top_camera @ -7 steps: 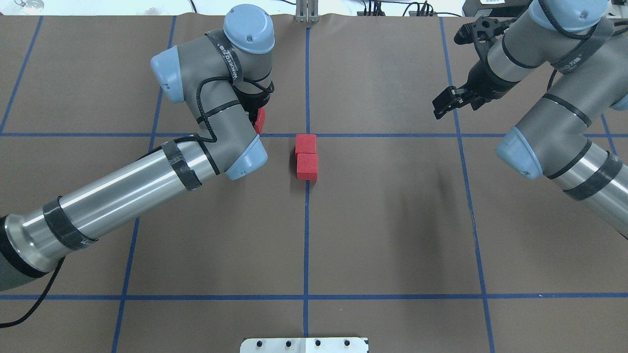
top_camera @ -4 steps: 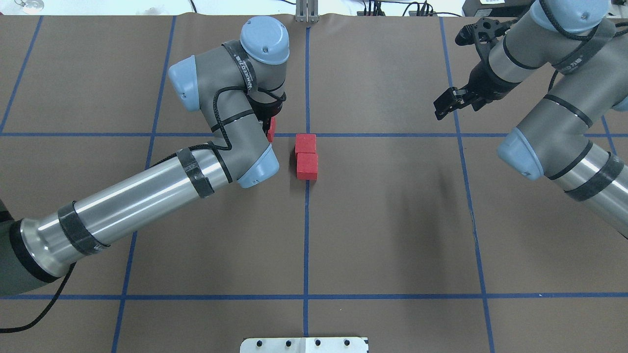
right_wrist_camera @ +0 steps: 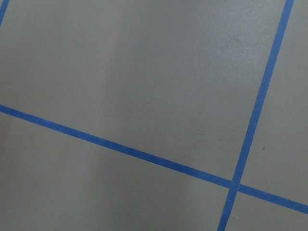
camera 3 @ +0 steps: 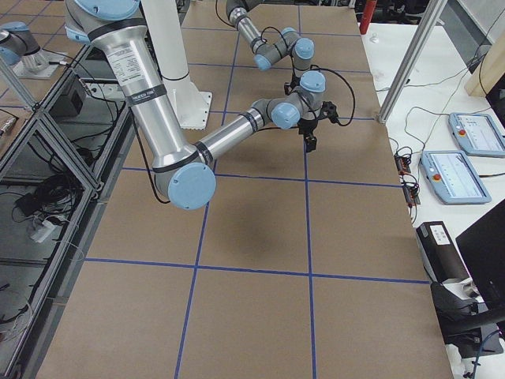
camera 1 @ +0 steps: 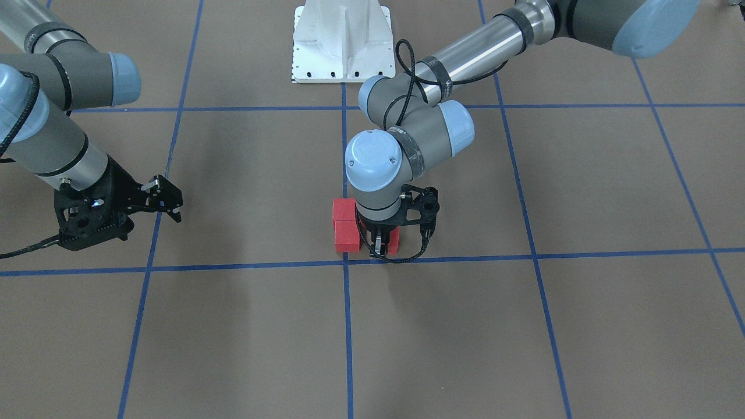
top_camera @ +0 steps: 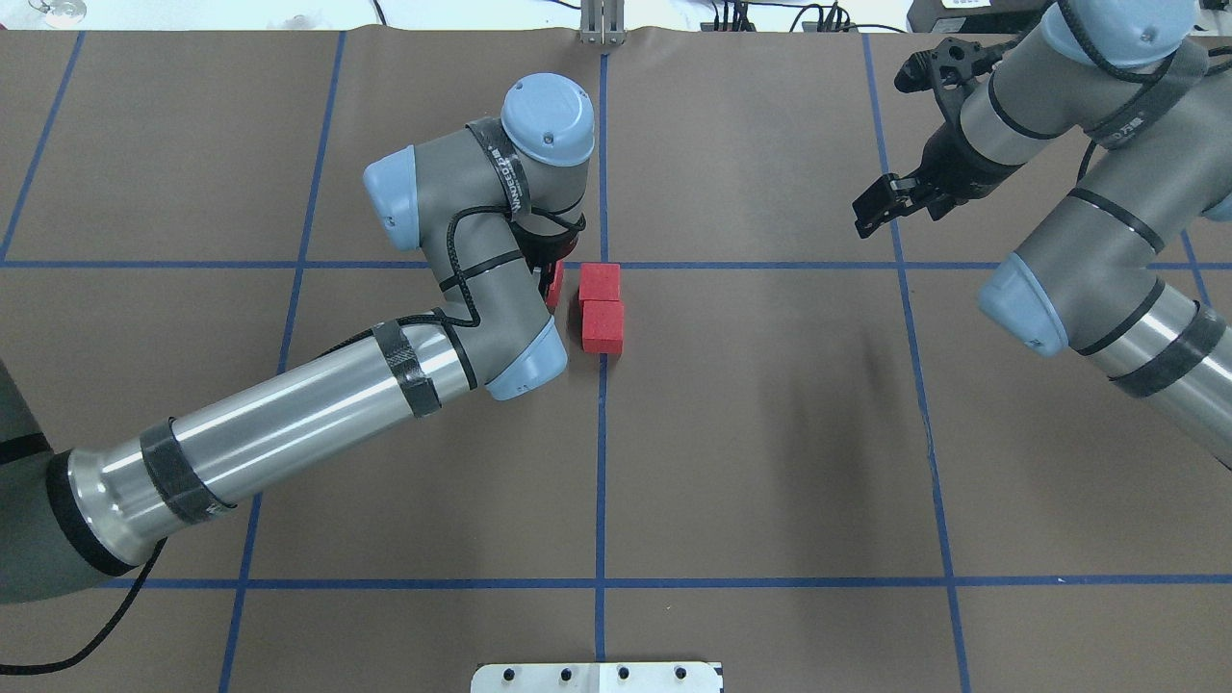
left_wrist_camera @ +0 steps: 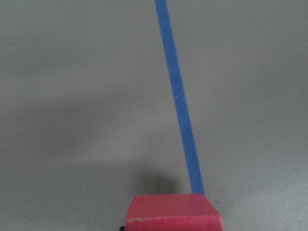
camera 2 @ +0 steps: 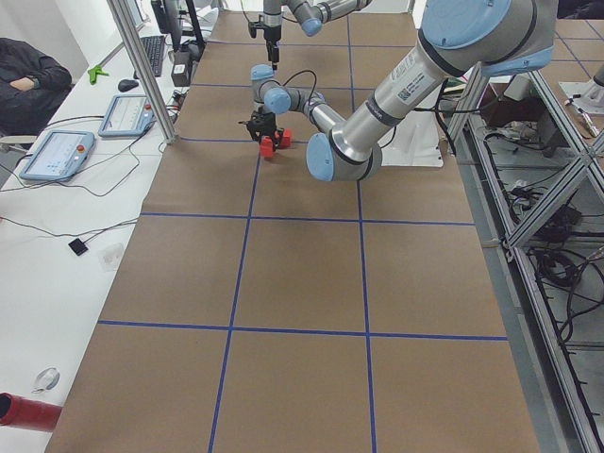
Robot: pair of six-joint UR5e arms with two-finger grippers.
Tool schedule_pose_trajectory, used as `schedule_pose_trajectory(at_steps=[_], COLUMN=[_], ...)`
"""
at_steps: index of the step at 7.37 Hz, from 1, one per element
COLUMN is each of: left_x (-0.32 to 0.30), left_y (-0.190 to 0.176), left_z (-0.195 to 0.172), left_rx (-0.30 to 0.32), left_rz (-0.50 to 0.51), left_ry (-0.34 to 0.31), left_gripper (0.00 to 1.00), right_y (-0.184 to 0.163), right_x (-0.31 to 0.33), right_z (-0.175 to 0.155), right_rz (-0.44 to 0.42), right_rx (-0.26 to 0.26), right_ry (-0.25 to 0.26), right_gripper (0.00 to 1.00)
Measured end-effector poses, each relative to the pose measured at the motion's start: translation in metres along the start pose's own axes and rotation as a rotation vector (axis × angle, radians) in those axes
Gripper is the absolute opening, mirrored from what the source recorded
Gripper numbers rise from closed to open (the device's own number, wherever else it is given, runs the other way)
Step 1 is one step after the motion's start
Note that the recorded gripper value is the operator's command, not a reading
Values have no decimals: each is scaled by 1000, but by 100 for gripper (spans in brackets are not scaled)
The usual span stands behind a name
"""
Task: Form red blocks into L shape at center
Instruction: 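Carry the red cube with the left gripper toward the two-cube column, then lower the red cube beside the farther cube and open the left gripper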
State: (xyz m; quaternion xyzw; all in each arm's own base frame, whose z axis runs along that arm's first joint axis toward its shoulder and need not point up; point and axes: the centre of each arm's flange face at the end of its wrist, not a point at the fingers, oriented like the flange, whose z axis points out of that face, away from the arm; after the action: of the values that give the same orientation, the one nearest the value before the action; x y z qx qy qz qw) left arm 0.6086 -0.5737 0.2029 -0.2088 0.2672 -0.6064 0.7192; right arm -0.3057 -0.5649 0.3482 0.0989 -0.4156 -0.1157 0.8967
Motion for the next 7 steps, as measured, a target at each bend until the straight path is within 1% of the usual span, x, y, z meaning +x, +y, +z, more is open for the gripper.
schedule_pose_trajectory(at_steps=[2, 7], left_x=[-4, -7], left_y=[8, 21], left_z=[5, 1], left_rx=[1, -11], left_rz=[-2, -8], left_ry=[-9, -6], left_gripper=[0, 0], right_y=[0, 1], right_x=[0, -1], right_z=[-1, -3], right_rz=[0, 0], right_rx=[1, 5], right_ry=[0, -2], right_gripper=[99, 99])
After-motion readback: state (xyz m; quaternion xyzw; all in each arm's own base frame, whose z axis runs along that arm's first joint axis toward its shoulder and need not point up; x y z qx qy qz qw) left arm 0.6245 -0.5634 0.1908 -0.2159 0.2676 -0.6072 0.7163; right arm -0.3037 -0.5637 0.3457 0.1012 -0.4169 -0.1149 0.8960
